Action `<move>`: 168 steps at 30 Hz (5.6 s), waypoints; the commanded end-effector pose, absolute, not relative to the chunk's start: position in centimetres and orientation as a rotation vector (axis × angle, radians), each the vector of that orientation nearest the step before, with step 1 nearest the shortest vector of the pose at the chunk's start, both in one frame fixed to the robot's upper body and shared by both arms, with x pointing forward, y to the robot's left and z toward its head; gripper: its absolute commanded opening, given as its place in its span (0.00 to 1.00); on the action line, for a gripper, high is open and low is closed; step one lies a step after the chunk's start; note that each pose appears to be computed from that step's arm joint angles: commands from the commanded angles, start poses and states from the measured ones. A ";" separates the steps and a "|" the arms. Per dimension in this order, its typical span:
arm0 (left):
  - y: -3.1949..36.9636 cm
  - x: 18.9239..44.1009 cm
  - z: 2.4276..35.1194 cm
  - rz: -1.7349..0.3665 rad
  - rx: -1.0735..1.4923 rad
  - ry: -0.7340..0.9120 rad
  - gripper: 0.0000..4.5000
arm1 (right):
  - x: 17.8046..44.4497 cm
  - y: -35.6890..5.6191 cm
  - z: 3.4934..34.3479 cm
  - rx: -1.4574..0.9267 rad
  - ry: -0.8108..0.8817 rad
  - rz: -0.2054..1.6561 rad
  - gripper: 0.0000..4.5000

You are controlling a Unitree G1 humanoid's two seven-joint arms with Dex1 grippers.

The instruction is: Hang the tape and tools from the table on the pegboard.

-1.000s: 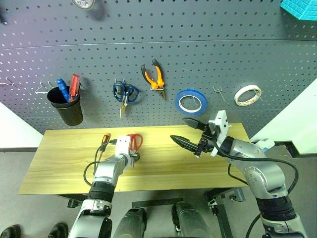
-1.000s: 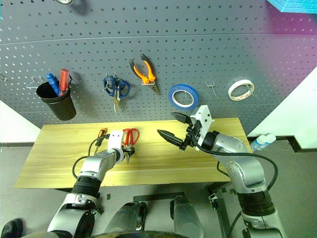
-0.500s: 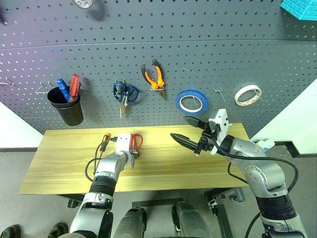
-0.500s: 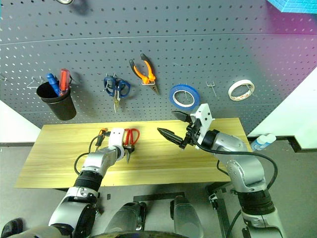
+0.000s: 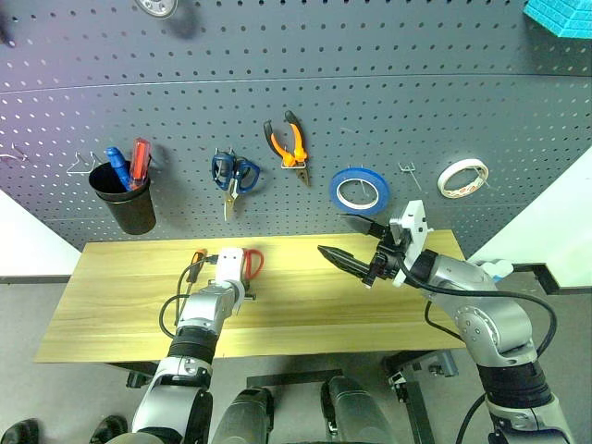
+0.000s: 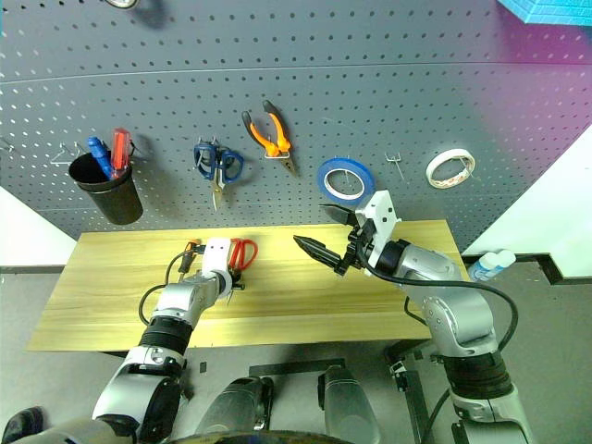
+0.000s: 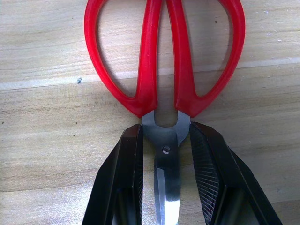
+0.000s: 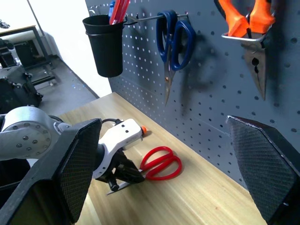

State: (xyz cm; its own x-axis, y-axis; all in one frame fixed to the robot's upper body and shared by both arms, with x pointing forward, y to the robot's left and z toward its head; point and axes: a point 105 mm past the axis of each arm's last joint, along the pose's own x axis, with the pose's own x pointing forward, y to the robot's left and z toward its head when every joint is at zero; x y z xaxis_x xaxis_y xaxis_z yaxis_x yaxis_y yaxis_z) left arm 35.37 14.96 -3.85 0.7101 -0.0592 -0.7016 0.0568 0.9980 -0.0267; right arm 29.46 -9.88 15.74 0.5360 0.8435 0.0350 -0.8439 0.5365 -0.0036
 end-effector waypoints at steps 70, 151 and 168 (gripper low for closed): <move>17.5 26.5 10.0 -0.380 0.363 -0.324 0.24 | 27.6 -17.4 15.8 0.332 -0.159 1.239 1.00; 18.2 34.6 12.2 -0.265 0.175 -0.358 0.86 | 27.2 -16.4 15.1 0.399 -0.146 1.273 1.00; 19.5 32.0 9.6 -0.280 0.133 -0.261 0.99 | 25.3 -13.8 17.2 0.393 -0.221 1.419 1.00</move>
State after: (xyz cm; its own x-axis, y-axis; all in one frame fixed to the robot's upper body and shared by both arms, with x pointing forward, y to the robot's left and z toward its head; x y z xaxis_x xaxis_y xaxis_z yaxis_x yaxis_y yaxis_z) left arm 32.03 19.01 8.23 0.9354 -0.2942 0.1964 0.2646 0.9504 0.1637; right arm 25.87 -14.17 16.22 0.1895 0.9141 0.3585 -0.9754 0.1333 0.1756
